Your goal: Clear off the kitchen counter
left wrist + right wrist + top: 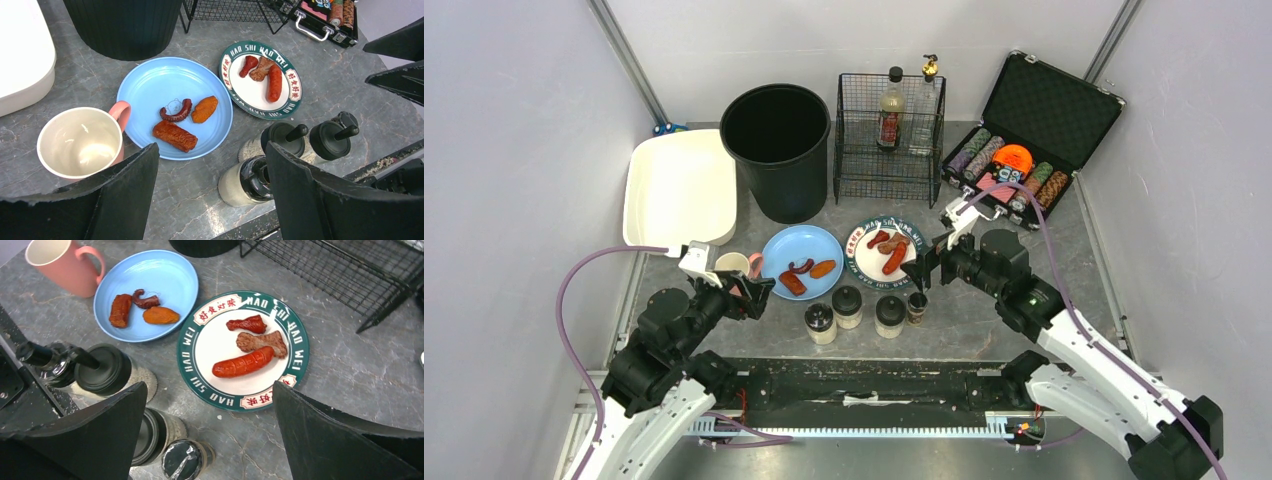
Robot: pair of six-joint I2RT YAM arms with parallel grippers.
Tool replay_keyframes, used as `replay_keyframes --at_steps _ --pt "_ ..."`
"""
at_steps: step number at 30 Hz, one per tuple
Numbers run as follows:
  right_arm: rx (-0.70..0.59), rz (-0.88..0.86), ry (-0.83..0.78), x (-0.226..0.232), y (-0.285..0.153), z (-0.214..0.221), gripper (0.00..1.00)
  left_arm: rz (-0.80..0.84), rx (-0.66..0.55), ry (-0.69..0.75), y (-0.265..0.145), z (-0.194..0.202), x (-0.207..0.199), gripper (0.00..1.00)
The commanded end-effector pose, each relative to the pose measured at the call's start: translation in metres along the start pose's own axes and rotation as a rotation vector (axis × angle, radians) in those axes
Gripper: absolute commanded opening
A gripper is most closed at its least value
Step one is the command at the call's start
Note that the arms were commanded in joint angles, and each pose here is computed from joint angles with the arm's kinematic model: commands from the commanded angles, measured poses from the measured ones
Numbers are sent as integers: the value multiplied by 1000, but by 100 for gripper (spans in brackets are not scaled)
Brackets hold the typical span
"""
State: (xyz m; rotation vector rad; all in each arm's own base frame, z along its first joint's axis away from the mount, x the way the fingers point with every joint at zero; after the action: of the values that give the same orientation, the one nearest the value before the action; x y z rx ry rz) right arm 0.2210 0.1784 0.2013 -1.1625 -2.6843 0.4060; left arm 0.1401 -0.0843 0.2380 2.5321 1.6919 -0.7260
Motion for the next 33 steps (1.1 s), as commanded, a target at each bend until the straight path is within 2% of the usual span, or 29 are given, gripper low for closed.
replay_keyframes --at_steps 1,20,33 --pt "-50 -37 -84 13 -1 -10 97 33 -12 41 1 -3 -4 84" --pt "149 -210 -290 83 9 26 96 45 3 44 3 -1 -6 84" --pt "221 -193 -327 88 16 48 97 52 8 45 4 0 -7 84"
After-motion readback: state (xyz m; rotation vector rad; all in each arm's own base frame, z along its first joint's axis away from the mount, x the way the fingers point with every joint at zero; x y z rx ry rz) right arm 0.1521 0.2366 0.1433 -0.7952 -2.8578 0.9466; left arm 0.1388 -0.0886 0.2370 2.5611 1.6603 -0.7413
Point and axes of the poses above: each gripper's point midway between its finger pads, its own y axis out along the fingers, its own x axis along the line the jaws close on, z = x × y, the point moved 3 cm from there along -y, back along the fingers, and after that the axes turned 5 degrees about -y, right-handed, at the moved point
